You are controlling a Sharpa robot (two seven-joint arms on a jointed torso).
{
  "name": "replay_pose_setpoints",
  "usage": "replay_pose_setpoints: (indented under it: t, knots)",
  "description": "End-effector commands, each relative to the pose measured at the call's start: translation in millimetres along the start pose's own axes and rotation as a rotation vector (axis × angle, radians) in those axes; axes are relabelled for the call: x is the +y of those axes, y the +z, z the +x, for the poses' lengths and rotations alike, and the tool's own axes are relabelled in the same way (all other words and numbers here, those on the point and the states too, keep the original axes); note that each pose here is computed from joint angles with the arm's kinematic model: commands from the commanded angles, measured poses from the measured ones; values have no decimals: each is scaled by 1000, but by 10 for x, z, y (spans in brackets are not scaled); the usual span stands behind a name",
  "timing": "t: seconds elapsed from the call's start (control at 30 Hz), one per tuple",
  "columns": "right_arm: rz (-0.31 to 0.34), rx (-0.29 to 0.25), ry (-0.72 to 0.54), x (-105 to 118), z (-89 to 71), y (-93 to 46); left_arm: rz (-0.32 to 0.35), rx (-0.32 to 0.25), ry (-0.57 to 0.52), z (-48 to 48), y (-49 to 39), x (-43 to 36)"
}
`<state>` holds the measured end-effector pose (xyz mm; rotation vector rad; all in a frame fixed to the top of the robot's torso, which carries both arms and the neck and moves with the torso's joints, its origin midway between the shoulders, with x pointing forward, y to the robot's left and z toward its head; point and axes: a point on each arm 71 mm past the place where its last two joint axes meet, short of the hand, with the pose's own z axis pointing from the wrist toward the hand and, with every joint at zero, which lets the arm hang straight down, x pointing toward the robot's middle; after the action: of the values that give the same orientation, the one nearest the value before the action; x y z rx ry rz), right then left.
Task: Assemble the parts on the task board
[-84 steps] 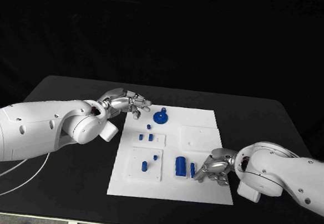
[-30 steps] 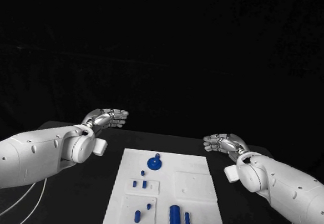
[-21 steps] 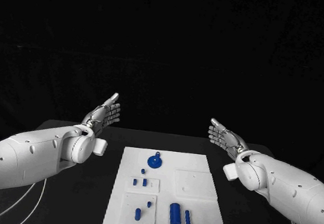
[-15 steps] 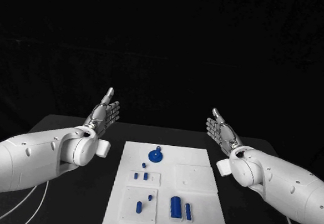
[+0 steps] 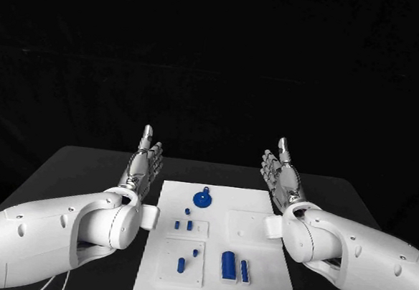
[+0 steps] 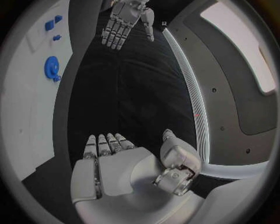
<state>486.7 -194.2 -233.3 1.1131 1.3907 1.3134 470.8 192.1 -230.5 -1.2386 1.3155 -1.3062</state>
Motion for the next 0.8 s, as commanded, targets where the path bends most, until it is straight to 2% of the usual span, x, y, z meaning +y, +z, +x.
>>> replay_pose_setpoints:
  t: [0.03,0.27,0.8]
  knots:
    - [-36,-157,22,52,-14,-121,60,-97,46,-4,-72,-54]
    - [-34,-177,39,83,62,-242,61,-99,45,11,-94,-57]
    - [-34,-178,39,84,64,-244,61,-99,45,11,-94,-57]
